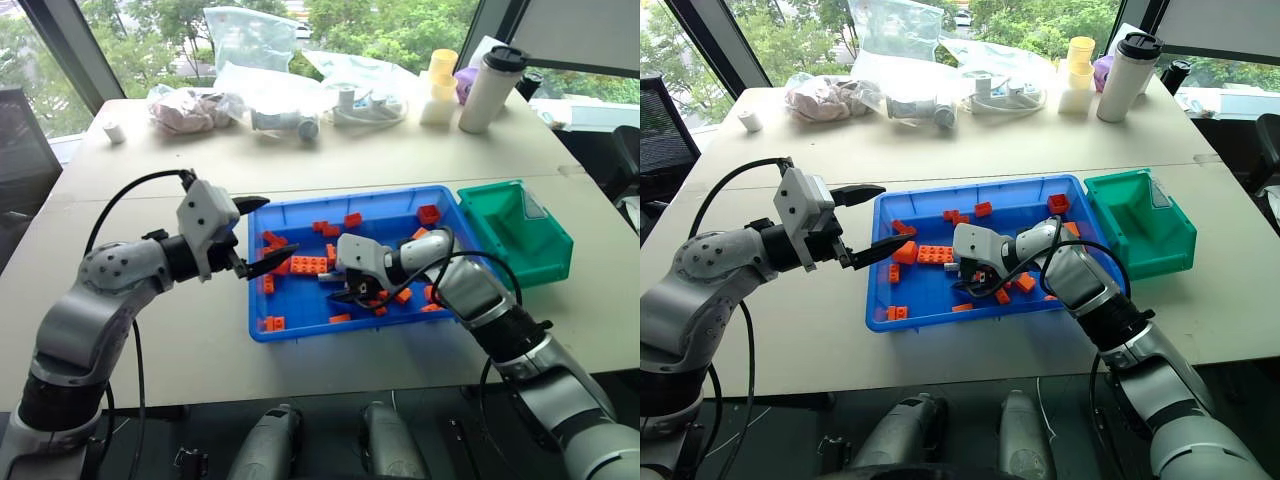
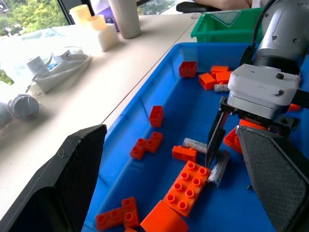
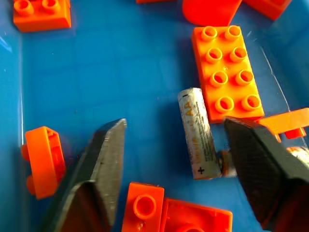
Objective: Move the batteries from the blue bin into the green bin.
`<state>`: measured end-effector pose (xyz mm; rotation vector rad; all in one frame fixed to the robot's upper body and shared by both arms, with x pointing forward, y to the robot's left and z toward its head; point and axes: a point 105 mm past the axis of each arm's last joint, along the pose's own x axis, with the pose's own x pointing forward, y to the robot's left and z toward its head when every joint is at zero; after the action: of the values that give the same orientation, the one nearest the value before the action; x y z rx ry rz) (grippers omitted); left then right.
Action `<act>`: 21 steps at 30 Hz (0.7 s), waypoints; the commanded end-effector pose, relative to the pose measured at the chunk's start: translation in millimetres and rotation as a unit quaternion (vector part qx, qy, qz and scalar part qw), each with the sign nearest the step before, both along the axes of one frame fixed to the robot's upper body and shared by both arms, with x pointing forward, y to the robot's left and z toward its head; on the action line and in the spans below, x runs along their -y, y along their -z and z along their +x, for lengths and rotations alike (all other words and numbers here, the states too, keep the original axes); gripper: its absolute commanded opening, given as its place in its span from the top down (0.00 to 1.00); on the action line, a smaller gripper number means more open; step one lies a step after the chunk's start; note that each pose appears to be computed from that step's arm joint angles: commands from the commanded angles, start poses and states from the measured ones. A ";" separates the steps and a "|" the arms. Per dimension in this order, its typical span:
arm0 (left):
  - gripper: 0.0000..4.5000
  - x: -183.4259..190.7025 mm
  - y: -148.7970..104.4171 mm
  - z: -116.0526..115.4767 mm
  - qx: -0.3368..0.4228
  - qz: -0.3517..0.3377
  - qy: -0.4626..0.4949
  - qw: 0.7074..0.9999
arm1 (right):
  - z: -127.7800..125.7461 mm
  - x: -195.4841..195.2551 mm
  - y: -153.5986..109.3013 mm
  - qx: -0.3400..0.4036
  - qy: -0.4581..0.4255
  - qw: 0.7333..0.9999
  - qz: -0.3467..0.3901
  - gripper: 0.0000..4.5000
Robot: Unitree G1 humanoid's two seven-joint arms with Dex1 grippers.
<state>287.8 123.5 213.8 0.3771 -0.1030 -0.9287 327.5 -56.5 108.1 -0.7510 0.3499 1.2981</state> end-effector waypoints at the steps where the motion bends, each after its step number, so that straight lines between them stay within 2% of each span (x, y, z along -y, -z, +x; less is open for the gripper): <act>1: 0.00 -0.9 -10.9 -4.5 0.028 0.003 -0.002 1.000 | 4.2 -5.6 -5.2 0.020 -0.011 1.000 -0.006 0.80; 3: 0.00 -1.1 -10.7 -5.0 0.029 0.003 -0.004 1.000 | 7.6 -4.6 -7.2 0.031 -0.007 0.999 -0.012 1.00; 5: 0.00 -0.8 -10.4 -5.8 0.029 0.003 -0.004 1.000 | 8.7 -3.8 -14.7 0.042 -0.007 0.999 -0.008 1.00; 10: 0.00 -1.2 -10.7 -6.6 0.031 0.003 -0.006 0.999 | 14.9 12.1 -64.1 0.083 0.027 0.995 0.041 1.00; 13: 0.00 -0.2 -11.5 -5.7 0.032 0.001 -0.004 0.999 | 30.9 63.8 -111.3 0.120 0.135 0.980 0.085 1.00; 15: 0.00 0.8 -11.1 -5.1 0.032 -0.001 -0.002 0.999 | 36.4 100.9 -128.9 0.132 0.206 0.965 0.098 1.00; 18: 0.00 3.3 -8.7 -3.6 0.028 -0.002 0.008 1.000 | 37.2 170.9 -136.3 0.141 0.320 0.933 0.079 1.00; 21: 0.00 6.4 -7.8 -0.5 0.028 -0.003 0.018 0.999 | 27.2 214.2 -127.7 0.146 0.375 0.915 0.028 1.00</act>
<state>288.3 120.8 212.1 0.3721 -0.1118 -0.9386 358.1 -259.5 230.6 -0.6335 0.3174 0.5017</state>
